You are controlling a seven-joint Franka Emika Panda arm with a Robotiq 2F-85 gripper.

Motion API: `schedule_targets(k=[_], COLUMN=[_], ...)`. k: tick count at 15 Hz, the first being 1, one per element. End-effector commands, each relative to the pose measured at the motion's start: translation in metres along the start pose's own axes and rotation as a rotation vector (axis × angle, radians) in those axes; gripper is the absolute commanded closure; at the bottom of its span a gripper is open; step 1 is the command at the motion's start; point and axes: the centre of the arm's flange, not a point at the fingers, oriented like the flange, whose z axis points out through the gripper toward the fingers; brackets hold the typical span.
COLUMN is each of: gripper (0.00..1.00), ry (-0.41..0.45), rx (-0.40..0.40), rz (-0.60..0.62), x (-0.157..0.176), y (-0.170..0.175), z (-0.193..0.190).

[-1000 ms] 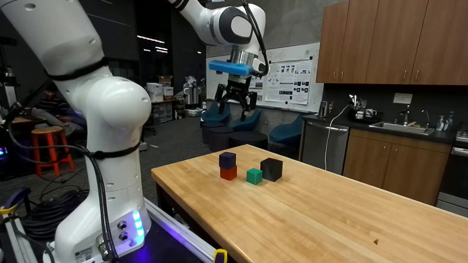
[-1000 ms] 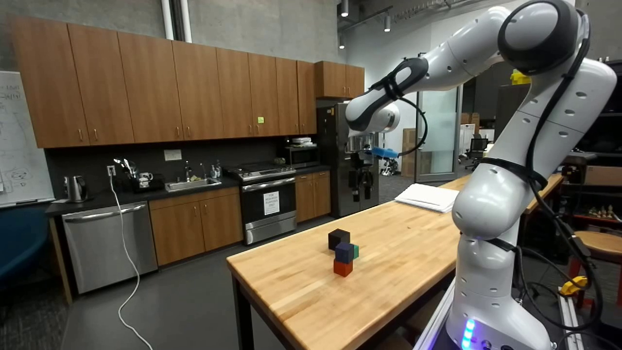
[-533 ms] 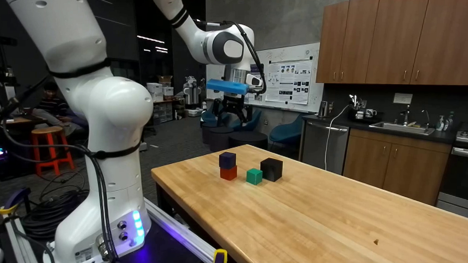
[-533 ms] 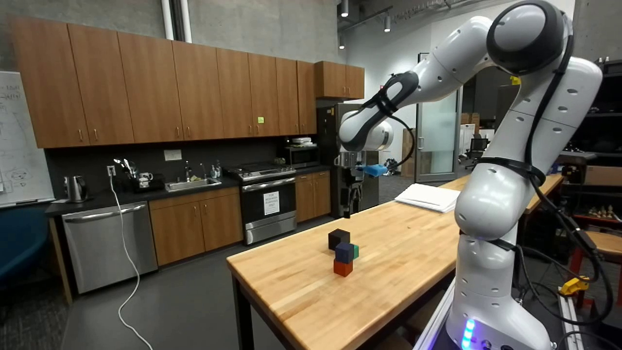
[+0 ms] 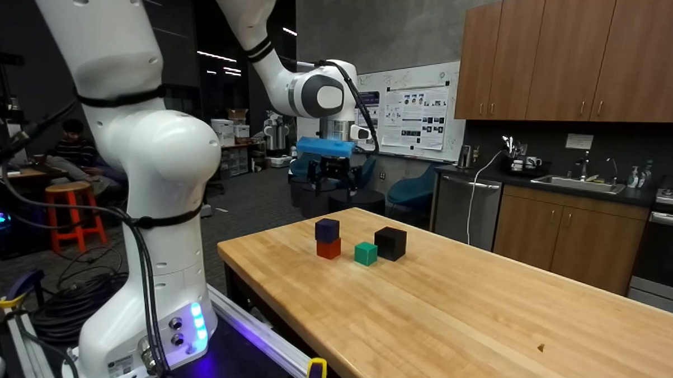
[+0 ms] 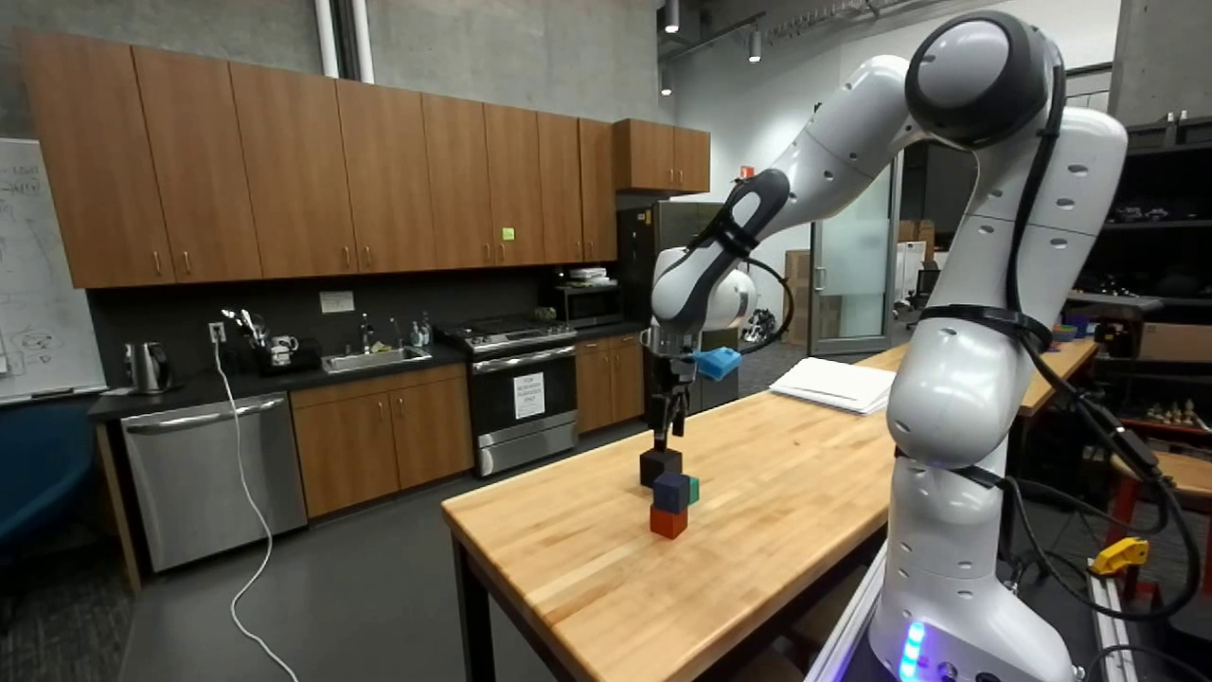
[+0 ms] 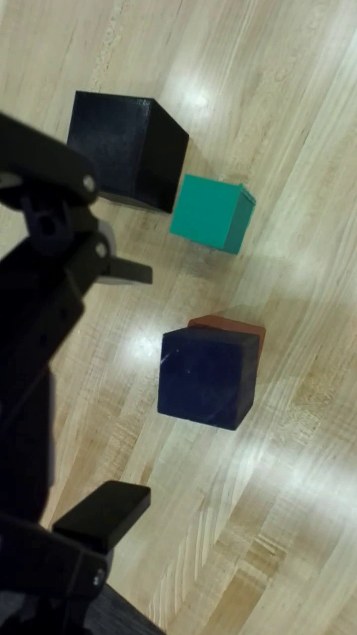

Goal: Remove the blue block from the top of the orange block and put the green block on top of the orange block.

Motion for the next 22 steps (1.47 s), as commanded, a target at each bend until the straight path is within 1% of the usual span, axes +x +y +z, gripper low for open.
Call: schedule_targets(k=[1,7,13,14,15,17,21,22], gripper=[0.0,0.0,0.0,0.1,0.26,0.38,0.7,0.71], ry=[0.008,-0.005,-0.05,-0.057,-0.064,-0.073,-0.068,-0.062], rx=[-0.03,-0.043,-0.055,-0.061,-0.065,-0.069,-0.071,-0.073], rz=[0.037,0.089,0.122,0.127,0.128,0.132,0.131,0.13], x=[0.012,0.019,0.014,0.013,0.012,0.011,0.015,0.018], y=[-0.003,-0.009,-0.01,-0.009,-0.008,-0.005,-0.004,-0.004], z=[0.027,0.055,0.072,0.074,0.075,0.077,0.075,0.072])
